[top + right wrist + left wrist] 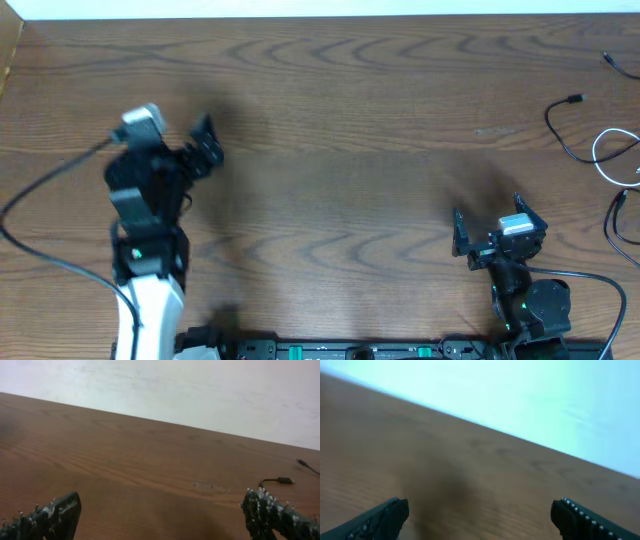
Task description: Untangle cables
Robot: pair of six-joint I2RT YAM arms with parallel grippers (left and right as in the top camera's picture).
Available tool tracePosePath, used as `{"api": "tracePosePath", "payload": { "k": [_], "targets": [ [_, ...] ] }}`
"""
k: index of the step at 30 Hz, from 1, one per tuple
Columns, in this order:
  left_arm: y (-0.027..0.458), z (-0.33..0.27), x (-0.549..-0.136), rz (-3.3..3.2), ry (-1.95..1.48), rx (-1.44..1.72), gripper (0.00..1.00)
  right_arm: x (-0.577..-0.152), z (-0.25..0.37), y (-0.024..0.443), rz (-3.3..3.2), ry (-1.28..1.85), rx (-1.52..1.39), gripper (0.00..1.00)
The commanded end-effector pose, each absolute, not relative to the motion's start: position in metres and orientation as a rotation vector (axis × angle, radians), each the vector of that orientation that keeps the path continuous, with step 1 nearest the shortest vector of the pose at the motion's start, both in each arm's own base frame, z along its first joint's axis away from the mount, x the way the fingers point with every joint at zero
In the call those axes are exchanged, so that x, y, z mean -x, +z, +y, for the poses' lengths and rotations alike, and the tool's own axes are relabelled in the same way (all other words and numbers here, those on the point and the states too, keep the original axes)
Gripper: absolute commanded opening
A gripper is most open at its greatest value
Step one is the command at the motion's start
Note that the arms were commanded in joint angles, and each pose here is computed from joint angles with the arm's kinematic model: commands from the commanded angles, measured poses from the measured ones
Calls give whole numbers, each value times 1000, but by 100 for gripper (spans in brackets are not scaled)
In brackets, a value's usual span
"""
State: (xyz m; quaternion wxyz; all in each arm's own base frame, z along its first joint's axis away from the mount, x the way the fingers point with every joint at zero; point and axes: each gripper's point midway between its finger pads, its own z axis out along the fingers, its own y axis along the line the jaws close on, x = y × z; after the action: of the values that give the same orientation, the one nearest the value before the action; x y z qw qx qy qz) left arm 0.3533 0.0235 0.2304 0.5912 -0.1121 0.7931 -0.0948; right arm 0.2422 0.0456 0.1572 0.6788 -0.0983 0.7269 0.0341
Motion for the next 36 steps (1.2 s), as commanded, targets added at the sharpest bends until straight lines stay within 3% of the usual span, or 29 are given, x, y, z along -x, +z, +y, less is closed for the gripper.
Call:
{"api": "tracePosePath", "payload": {
  "k": [1, 20, 36],
  "targets": [
    [226, 15, -335, 1799, -101, 126, 96, -242, 45, 157, 1633, 81, 208, 99],
    [188, 9, -269, 1648, 55, 1, 96, -242, 45, 157, 1633, 81, 208, 99],
    [128, 8, -246, 1764, 65, -20, 98, -242, 45, 157, 1633, 81, 208, 99]
  ]
}}
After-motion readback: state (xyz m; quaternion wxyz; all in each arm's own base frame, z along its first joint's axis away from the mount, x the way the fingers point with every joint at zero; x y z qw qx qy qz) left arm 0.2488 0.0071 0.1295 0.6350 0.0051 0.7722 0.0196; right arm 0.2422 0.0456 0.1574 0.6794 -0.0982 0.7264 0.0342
